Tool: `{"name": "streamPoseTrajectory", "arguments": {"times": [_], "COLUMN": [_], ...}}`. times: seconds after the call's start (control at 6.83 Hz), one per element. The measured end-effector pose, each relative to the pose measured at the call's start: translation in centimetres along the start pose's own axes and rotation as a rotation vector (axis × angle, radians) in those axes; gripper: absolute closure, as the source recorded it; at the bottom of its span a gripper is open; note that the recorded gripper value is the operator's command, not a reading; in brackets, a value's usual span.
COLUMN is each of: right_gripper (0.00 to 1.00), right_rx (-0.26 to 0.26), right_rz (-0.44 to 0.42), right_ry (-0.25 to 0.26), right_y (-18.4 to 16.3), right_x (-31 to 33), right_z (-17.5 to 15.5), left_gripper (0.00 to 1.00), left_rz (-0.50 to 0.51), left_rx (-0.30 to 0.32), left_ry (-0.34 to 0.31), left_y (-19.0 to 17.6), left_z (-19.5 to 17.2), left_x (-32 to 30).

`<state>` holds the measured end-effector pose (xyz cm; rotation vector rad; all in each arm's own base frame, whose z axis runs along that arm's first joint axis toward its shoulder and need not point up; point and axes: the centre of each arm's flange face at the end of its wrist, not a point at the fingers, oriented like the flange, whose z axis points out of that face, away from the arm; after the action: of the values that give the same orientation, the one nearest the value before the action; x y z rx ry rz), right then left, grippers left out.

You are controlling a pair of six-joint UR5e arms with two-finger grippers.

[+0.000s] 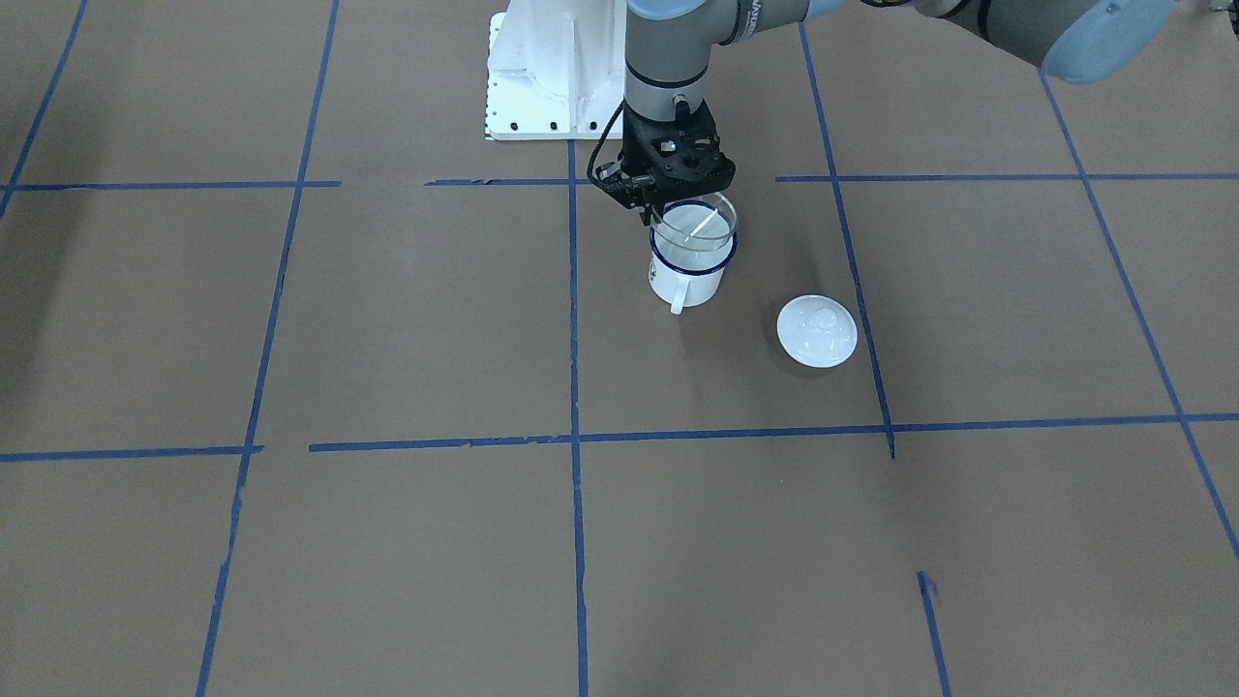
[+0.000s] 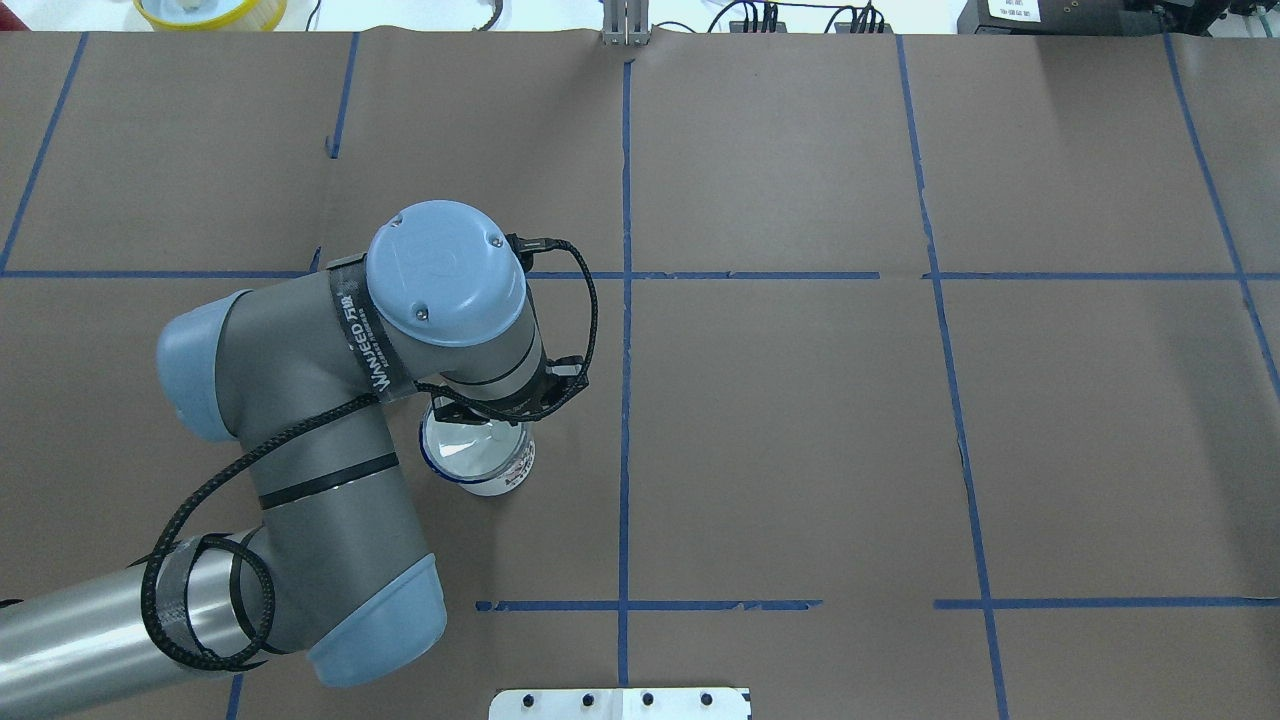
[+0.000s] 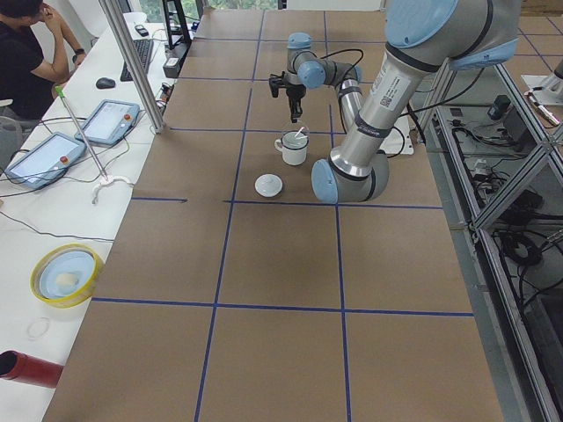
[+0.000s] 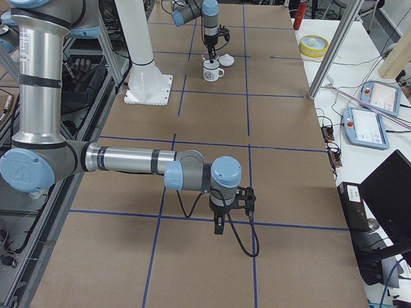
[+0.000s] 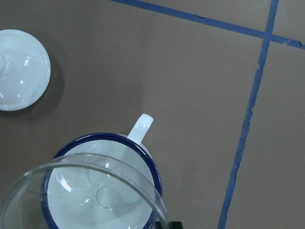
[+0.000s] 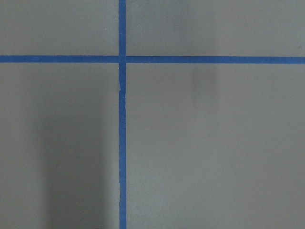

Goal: Place funnel on cup
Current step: 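Lower the funnel into the mug and open the left gripper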

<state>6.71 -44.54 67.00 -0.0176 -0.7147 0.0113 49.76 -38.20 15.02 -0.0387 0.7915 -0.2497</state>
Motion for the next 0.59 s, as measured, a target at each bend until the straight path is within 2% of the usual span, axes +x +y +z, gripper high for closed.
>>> {"name": "streamPoseTrajectory", "arguments": {"times": [0.29, 0.59], "right_gripper": [0.00, 0.00], "right_rx": [0.000, 0.000], "right_rz": [0.000, 0.000], "right_ry": [0.000, 0.000], "right_y": [0.0, 0.0], "right_x": [0.0, 0.0], "right_z": [0.0, 0.0], "left_gripper": [0.00, 0.00], "left_rz": [0.001, 0.006], "left_rx": [0.060, 0.106], "left_ry": [-0.006, 0.034], "left_y": [-0.7, -1.3], "left_z": [0.2, -0.2], "left_x": [-0.3, -1.6]}}
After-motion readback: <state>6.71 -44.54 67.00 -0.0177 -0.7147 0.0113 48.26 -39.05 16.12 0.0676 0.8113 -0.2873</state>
